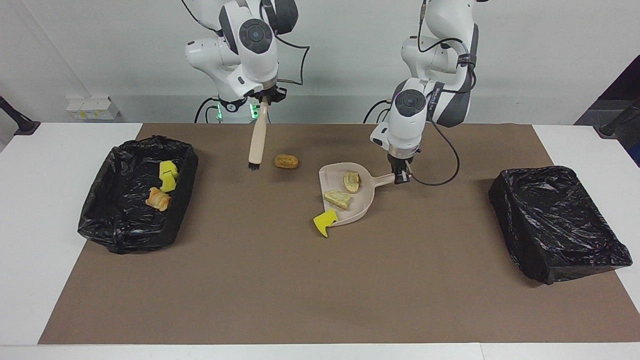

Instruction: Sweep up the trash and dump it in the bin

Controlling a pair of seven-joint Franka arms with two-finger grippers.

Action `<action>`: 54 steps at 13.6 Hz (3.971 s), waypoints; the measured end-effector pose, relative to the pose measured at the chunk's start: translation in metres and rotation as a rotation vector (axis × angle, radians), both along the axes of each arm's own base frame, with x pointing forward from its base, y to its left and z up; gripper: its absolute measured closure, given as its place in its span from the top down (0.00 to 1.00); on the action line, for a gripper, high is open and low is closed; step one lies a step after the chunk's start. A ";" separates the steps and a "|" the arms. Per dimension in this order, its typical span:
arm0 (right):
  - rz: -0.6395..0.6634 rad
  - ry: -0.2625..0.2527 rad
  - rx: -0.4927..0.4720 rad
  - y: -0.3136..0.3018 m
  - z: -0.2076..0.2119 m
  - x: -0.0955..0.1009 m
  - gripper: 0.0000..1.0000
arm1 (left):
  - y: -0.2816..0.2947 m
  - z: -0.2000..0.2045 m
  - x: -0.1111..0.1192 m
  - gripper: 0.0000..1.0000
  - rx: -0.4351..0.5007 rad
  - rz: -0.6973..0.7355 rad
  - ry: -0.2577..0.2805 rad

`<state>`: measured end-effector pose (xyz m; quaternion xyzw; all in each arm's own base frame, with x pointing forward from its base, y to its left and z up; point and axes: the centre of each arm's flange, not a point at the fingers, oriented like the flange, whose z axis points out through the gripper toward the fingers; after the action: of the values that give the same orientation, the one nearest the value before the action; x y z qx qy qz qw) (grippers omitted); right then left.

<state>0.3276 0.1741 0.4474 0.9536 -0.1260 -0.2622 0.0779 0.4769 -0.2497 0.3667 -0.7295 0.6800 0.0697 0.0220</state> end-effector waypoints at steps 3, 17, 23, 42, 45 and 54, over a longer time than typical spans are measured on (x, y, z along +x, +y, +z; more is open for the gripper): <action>-0.128 -0.007 0.050 0.006 -0.035 -0.024 0.26 | 0.000 0.000 0.000 0.32 0.000 0.000 -0.001; -0.013 -0.262 0.406 0.080 -0.105 0.046 0.26 | 0.002 0.000 0.001 0.32 0.000 0.003 0.000; 0.047 -0.307 0.488 0.130 -0.079 0.092 0.26 | 0.002 0.000 0.001 0.32 0.000 0.003 0.000; -0.098 -0.185 0.274 0.150 -0.115 0.003 0.26 | 0.004 0.000 0.001 0.32 0.001 0.007 0.002; -0.046 -0.239 0.354 0.169 -0.111 0.035 0.26 | 0.006 0.000 0.002 0.32 0.003 0.010 0.004; 0.111 -0.235 0.480 0.202 -0.059 0.066 0.26 | 0.020 -0.001 0.008 0.32 0.004 0.040 0.006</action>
<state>0.3931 0.3759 0.3882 0.9741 -0.0162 -0.1674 -0.1511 0.4853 -0.2294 0.3660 -0.7428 0.6652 0.0738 0.0200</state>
